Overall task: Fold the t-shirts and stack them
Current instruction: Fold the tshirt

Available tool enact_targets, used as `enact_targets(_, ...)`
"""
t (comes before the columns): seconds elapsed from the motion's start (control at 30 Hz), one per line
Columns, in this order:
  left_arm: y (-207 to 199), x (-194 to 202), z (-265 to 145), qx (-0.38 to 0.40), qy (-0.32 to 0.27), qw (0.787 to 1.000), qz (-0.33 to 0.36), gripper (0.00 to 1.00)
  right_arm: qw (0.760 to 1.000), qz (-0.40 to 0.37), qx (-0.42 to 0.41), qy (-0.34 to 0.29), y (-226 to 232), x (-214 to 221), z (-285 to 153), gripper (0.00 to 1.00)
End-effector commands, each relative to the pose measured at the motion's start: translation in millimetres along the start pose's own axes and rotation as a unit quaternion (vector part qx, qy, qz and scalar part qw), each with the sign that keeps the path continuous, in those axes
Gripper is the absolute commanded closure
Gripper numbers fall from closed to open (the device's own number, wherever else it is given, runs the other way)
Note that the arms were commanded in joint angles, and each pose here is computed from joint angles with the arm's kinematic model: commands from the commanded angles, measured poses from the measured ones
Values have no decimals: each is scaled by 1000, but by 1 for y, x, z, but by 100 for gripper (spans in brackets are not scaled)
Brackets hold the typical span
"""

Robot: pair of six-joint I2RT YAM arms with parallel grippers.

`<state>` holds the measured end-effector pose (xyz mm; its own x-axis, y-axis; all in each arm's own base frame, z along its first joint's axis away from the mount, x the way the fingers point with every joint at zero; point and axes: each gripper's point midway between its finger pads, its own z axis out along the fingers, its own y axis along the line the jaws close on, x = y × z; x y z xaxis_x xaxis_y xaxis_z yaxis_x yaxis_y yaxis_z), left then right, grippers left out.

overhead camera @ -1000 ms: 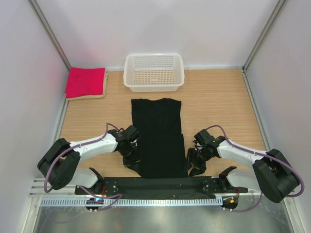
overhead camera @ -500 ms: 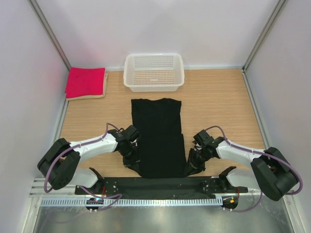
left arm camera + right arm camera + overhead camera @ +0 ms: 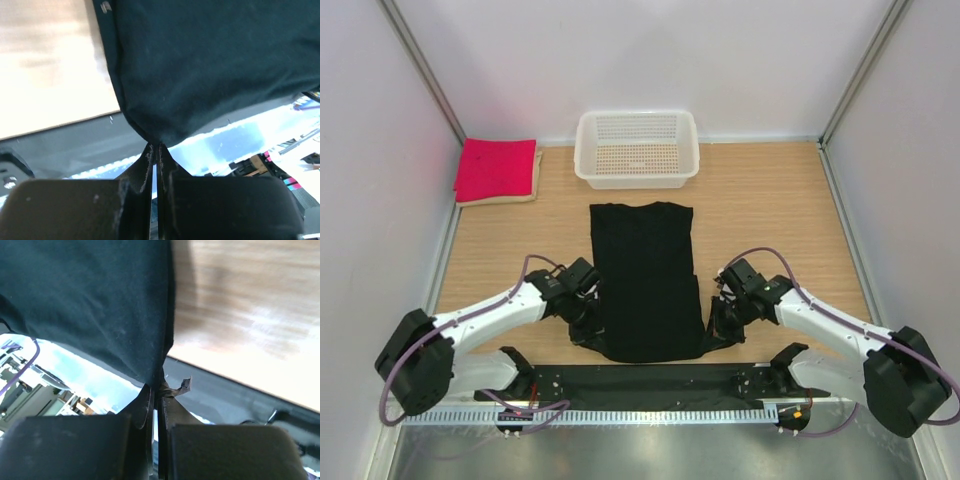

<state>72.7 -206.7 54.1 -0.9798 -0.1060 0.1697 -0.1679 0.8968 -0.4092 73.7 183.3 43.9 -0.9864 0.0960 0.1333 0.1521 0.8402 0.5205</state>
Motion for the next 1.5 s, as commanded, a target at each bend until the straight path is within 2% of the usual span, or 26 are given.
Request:
enact_targets(0.0,-4,15,-15,12,5,1000,-14,100,1000,-19,1,2,9,7,-18,99)
enact_targets(0.57,-4,59,-61,62,-8,997,-51,100,1000,-3,-17,4,22,48,-65,99)
enact_targets(0.83,-14,58,-83,73,-29,996,-43,100,999,-14,-25,-31,47,34,-88,99)
enact_targets(1.07,-37,17,-123,37,-121,992,4,100,995,-56,-1,-88,76,-7,-105,99)
enact_targets(1.13,-46,-3,-138,33,-147,989,-1,100,993,-62,-1,-104,90,-26,-109,99)
enact_targets(1.4,-63,-75,-172,38,-189,981,16,100,986,-96,-8,-139,131,-90,-132,99)
enact_targets(1.47,-70,-93,-176,46,-193,980,13,100,988,-78,-17,-132,131,-109,-132,99)
